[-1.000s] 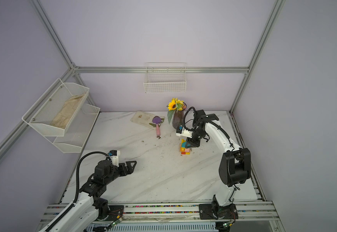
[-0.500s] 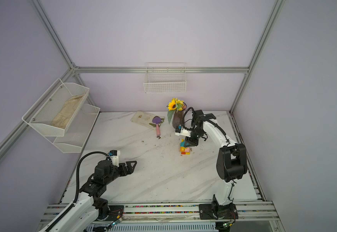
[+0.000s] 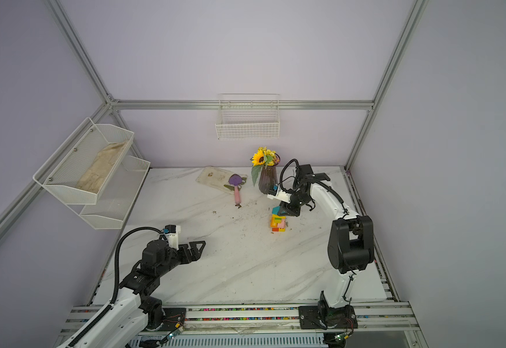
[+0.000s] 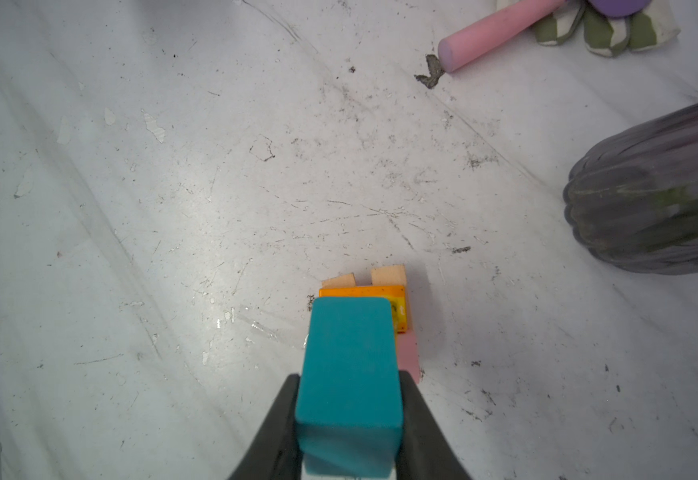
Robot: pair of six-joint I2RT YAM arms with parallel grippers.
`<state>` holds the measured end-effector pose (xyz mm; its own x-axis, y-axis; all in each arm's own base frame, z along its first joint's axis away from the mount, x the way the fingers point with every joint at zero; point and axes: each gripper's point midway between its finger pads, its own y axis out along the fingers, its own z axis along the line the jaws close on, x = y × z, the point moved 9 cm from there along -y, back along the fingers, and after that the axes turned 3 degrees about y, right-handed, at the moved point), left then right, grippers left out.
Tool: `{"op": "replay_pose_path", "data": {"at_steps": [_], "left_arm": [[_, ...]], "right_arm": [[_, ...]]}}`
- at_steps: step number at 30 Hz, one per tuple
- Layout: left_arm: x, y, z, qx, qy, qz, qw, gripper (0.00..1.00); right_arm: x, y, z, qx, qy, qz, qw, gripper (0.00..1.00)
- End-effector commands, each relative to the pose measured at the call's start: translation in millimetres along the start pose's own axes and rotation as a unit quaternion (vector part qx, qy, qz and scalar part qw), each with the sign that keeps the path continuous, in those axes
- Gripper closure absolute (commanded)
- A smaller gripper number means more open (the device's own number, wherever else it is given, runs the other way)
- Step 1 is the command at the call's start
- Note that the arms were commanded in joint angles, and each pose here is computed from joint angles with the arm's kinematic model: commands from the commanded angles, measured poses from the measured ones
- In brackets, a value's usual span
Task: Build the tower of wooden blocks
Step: 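Lower the teal wedge block onto the yellow arch block with the right gripper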
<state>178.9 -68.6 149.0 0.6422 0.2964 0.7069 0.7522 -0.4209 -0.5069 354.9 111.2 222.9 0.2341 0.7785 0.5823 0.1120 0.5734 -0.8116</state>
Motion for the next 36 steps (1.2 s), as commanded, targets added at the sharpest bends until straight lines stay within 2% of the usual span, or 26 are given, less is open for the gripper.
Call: {"op": "replay_pose_path", "data": {"at_steps": [1,16,36], "left_arm": [[7.6,-0.6,-4.5,-0.013,0.006,-0.018,1.0,0.0],[7.4,-0.2,-4.7,-0.015,0.006,-0.017,1.0,0.0],[7.4,-0.1,-5.3,-0.018,0.006,-0.016,1.0,0.0]], "right_arm": [[7.2,-8.0,4.3,-0.001,-0.021,-0.036,0.999,1.0],[8.6,-13.0,7.0,-0.001,-0.017,-0.043,0.999,1.0],[-2.4,-5.8,9.4,-0.001,-0.009,-0.017,1.0,1.0]]}}
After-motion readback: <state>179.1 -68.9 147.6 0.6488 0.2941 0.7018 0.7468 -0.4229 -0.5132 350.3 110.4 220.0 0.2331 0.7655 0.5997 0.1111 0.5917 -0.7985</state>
